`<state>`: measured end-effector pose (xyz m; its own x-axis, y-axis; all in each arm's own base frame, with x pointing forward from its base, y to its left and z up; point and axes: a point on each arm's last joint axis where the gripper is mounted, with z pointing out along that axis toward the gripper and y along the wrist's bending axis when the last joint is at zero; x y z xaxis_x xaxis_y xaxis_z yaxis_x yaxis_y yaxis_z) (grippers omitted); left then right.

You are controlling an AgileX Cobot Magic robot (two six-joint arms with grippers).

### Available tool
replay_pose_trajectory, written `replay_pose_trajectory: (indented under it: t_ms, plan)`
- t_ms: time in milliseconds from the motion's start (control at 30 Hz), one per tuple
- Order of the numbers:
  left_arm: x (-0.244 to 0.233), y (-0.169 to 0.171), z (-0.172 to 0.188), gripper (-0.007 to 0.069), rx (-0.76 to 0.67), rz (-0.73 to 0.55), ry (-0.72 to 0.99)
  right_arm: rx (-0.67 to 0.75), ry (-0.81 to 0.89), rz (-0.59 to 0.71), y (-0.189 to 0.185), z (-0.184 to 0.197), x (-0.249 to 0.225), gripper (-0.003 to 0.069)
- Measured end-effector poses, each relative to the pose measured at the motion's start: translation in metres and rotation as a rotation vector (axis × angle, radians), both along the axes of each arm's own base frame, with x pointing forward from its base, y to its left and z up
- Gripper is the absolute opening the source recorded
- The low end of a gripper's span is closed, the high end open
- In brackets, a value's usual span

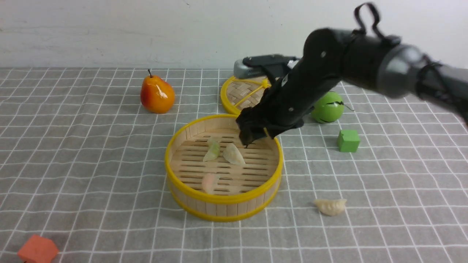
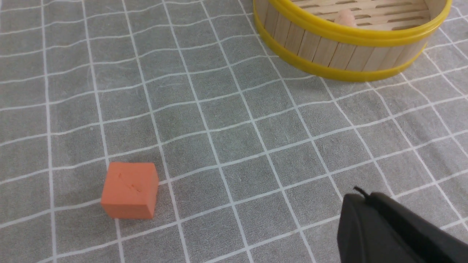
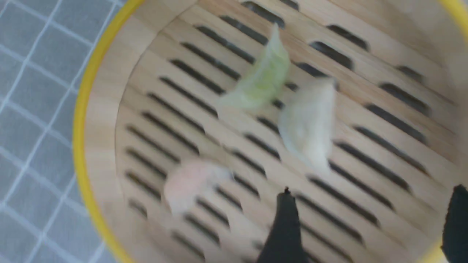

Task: Put the dumplings into the steamer on the table with the grey tablecloth.
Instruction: 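Place the dumpling in the bamboo steamer basket with the right gripper, then reach for and grasp a dumpling lying on the table beside the steamer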

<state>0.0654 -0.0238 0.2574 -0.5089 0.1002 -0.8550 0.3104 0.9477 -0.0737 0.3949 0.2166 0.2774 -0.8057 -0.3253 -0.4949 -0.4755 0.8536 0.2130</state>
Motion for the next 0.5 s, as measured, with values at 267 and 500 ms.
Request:
replay_pose_trajectory:
  t_ms: [267,500]
  plan:
    - [0.000,0.000,0.000,-0.0014,-0.002,0.000,0.001,-0.402,0.181,-0.024,-0.070,-0.061,-0.051,0.0456]
    - [0.000,0.000,0.000,-0.0014,-0.004,-0.001,-0.004,-0.388,0.060,0.072,-0.071,-0.083,-0.051,0.0453]
